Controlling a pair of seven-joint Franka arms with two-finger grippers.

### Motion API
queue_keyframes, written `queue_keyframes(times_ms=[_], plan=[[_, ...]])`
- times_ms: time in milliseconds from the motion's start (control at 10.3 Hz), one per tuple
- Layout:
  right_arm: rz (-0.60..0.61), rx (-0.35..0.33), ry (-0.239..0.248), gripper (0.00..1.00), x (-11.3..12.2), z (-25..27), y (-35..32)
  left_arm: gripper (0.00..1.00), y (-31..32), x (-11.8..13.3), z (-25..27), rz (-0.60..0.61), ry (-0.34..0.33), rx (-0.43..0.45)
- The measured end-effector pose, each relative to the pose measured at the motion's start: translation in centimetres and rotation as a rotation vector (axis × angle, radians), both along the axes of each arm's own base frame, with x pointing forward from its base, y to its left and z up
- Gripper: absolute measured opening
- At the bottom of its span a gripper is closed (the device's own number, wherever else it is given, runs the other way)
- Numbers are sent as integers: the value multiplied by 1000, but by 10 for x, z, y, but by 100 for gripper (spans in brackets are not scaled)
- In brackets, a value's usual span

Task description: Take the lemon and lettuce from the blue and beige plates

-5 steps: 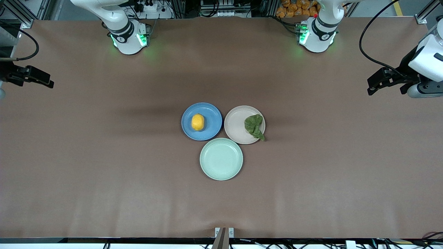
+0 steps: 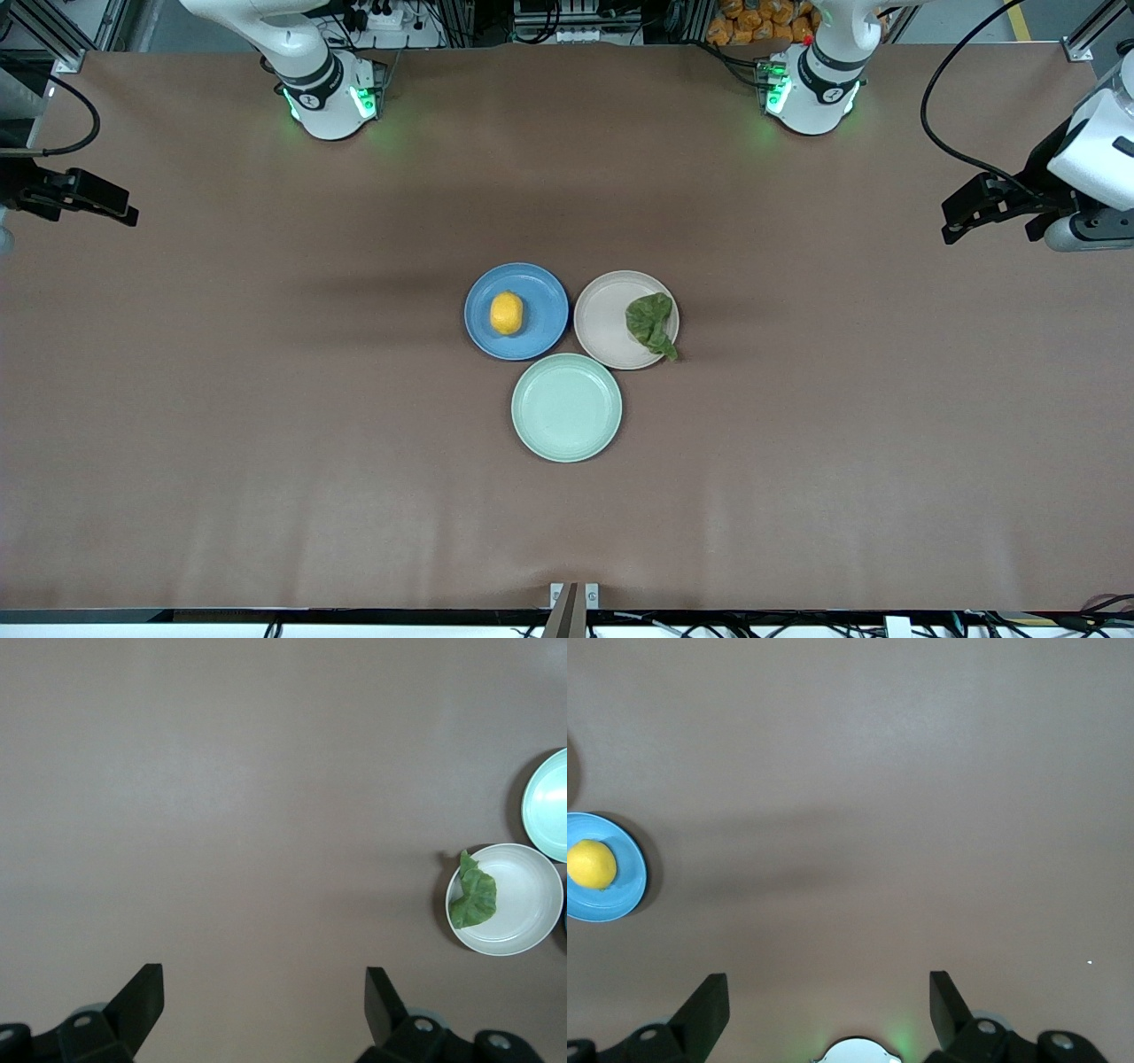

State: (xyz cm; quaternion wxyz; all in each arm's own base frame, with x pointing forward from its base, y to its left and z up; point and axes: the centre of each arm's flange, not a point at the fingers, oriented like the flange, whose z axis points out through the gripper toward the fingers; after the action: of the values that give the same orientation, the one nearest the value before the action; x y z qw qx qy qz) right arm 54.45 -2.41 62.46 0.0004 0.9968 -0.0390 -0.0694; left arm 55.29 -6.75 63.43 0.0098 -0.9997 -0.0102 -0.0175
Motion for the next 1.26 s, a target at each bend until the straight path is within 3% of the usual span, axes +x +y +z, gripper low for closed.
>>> queue_keyframes(times_ms=[485,874,1262], plan=[[66,42,126,100,38,-79,52,100,-54,13,-58,-20,100,0],[32,46,108,100,63,-135,145,100,-137,32,-131,28,126,-11],[-60,98,92,100,76,-194,226,100,-227,39,-213,34,104,-47]])
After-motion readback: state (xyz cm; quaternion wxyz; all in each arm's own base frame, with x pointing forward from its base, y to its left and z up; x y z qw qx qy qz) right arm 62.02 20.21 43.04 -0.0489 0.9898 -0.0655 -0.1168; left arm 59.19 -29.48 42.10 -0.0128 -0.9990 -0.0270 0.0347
